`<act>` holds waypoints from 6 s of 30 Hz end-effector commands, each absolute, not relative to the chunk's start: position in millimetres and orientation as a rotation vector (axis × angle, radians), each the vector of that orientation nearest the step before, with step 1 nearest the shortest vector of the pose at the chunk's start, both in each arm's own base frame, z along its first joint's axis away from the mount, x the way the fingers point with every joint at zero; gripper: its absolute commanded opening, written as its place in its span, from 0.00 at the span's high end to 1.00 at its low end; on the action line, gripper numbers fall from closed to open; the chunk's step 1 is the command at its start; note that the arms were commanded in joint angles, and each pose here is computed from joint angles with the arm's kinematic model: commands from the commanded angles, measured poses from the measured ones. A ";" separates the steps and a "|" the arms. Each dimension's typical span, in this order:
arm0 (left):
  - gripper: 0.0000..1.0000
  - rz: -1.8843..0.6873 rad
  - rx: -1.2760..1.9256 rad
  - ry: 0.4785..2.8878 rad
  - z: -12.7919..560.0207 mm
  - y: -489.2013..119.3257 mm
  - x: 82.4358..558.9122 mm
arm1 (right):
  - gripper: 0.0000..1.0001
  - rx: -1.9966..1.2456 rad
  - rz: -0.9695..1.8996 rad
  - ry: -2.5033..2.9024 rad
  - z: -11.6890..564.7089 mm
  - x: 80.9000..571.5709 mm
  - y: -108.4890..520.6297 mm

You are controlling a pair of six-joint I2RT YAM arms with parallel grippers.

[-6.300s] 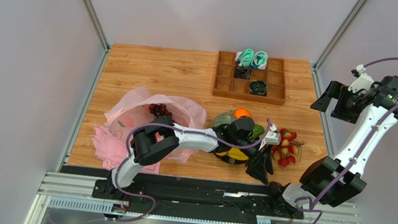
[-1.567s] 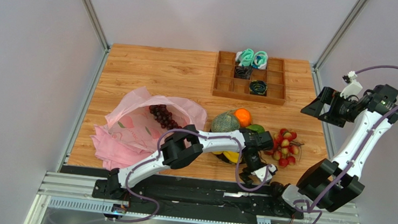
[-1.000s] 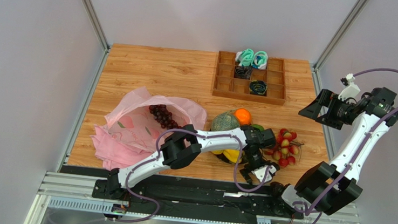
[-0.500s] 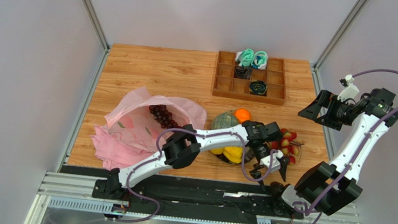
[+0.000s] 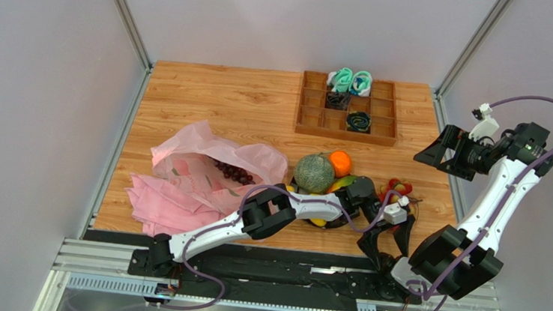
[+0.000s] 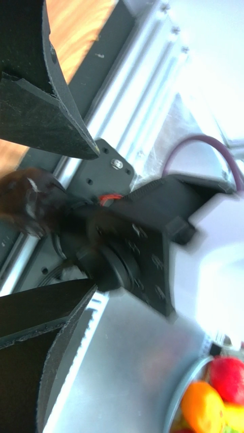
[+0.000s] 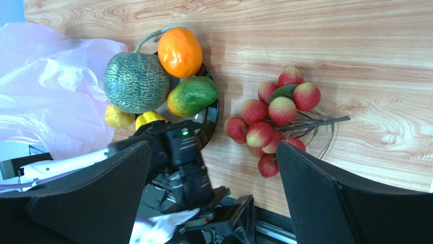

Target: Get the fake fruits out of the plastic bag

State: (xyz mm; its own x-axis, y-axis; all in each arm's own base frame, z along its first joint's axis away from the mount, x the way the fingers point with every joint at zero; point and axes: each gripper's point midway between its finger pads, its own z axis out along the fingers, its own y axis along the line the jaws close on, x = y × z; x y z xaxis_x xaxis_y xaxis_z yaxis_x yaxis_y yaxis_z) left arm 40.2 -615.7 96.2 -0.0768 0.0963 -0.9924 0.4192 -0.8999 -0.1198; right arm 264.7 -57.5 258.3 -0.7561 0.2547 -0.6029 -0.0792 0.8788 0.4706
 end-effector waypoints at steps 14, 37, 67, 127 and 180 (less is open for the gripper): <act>0.12 -2.025 2.293 0.420 101.3 -559.4 32.9 | 0.01 0.155 0.779 2.359 270.5 243.1 -31.0; 0.01 -2.179 1.680 1.069 304.7 -554.7 124.5 | 0.00 0.249 0.609 2.095 367.6 305.0 -75.2; 0.01 -0.621 0.980 1.759 333.6 -272.9 279.6 | 0.02 -1.597 0.888 2.848 107.7 86.9 16.7; 0.01 -0.480 1.006 1.851 245.5 -210.7 266.8 | 0.12 -2.530 0.879 0.664 102.4 61.1 112.6; 0.01 -0.422 1.034 1.773 240.0 -184.7 240.8 | 0.63 -2.725 1.077 0.070 81.6 40.1 116.1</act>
